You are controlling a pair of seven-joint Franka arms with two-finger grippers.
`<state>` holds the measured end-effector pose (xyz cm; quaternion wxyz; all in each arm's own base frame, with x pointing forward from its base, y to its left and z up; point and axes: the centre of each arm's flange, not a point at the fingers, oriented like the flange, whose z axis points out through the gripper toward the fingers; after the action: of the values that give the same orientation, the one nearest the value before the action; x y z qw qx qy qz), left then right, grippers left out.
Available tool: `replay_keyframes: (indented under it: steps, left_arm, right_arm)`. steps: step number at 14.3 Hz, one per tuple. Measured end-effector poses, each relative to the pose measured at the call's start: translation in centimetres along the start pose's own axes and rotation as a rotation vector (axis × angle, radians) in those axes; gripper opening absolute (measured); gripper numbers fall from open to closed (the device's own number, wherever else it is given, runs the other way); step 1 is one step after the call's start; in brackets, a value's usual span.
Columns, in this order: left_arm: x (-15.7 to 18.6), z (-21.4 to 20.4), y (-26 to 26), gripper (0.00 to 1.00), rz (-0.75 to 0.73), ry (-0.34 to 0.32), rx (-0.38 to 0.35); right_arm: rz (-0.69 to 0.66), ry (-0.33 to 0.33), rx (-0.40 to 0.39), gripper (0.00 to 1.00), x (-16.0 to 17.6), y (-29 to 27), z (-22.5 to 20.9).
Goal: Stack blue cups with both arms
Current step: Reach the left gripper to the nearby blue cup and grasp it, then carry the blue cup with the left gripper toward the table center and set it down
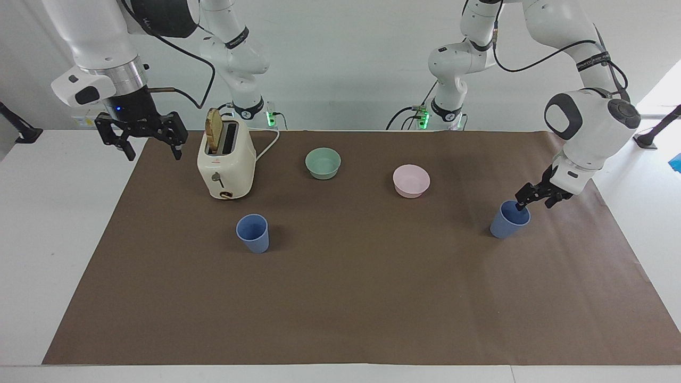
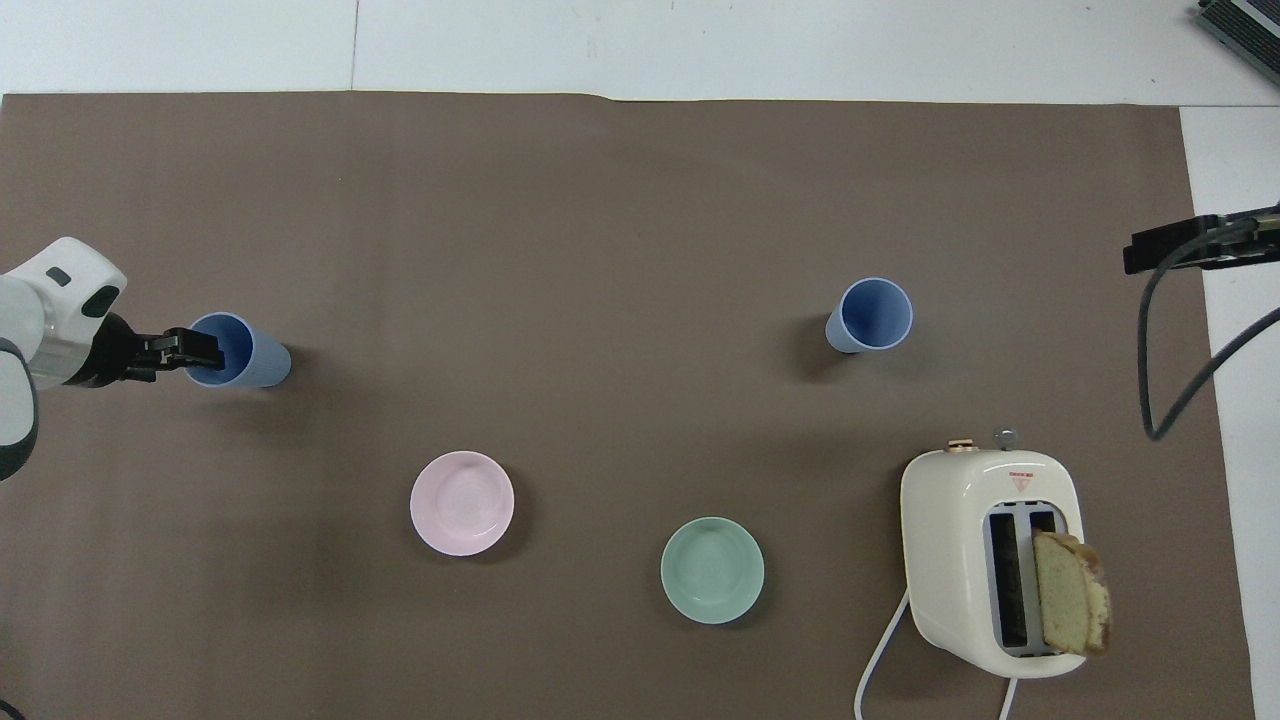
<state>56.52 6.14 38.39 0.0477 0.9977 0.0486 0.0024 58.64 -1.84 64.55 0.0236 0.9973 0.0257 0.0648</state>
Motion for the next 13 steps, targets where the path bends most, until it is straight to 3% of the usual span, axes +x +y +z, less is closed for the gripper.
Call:
replay_keyframes:
  steps: [4, 5, 6, 9, 13]
  left_arm:
    - [-0.1, 0.1, 0.2, 0.30, -0.011, -0.002, -0.004]
    - [0.0, 0.1, 0.1, 0.13, -0.015, -0.001, -0.008]
    - [0.0, -0.1, 0.1, 0.04, -0.022, 0.004, -0.017]
    - [0.4, -1.5, 0.1, 0.04, -0.024, 0.023, -0.020]
    - [0.2, -8.9, 1.8, 0.04, -0.029, 0.007, -0.050]
  right_arm:
    - [0.000, 0.000, 0.000, 1.00, 0.0, 0.0, 0.0]
    - [0.000, 0.000, 0.000, 1.00, 0.0, 0.0, 0.0]
    - [0.000, 0.000, 0.000, 1.00, 0.0, 0.0, 0.0]
    - [0.000, 0.000, 0.000, 1.00, 0.0, 0.0, 0.0]
    - [0.000, 0.000, 0.000, 1.00, 0.0, 0.0, 0.0]
